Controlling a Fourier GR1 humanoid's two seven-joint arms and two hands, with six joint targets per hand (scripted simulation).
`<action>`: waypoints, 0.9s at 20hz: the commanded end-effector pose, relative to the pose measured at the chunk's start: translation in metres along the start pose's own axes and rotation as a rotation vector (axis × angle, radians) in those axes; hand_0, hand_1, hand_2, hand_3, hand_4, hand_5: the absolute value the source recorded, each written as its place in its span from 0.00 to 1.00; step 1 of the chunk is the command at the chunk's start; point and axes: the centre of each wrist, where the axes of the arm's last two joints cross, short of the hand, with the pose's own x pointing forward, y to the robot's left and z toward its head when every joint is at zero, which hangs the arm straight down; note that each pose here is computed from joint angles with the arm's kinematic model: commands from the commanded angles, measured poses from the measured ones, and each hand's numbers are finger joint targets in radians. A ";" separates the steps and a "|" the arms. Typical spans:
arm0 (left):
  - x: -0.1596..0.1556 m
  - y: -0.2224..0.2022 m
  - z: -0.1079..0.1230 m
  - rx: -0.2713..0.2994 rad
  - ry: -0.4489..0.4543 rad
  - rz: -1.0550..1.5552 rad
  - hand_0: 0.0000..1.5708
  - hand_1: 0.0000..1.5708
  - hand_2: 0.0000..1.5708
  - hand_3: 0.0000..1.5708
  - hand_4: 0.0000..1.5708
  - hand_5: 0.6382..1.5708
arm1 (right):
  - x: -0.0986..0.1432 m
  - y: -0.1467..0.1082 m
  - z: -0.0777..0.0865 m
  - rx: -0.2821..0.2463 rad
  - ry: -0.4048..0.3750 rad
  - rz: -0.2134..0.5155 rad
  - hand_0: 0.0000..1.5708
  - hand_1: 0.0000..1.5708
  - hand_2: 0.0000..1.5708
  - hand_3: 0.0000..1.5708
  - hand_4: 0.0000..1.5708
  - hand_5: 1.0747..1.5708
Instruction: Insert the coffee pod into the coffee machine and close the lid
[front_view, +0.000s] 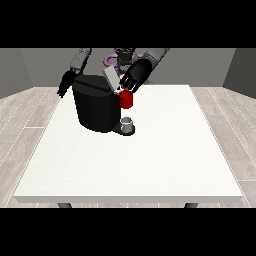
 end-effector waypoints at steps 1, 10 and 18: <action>0.005 0.028 0.006 0.002 -0.018 -0.012 0.80 0.80 0.82 0.78 0.28 1.00 | -0.009 -0.002 0.001 -0.023 -0.008 -0.019 0.00 0.00 0.00 0.00 0.08 1.00; -0.015 0.021 0.008 0.036 -0.004 -0.002 0.76 0.76 0.80 0.76 0.27 1.00 | 0.011 0.005 -0.002 0.002 -0.025 -0.020 0.00 0.00 0.00 0.00 0.00 1.00; -0.018 0.004 0.003 0.042 0.032 -0.007 0.78 0.78 0.80 0.77 0.24 1.00 | 0.022 -0.003 -0.009 0.036 0.003 0.004 0.00 0.00 0.00 0.00 0.00 1.00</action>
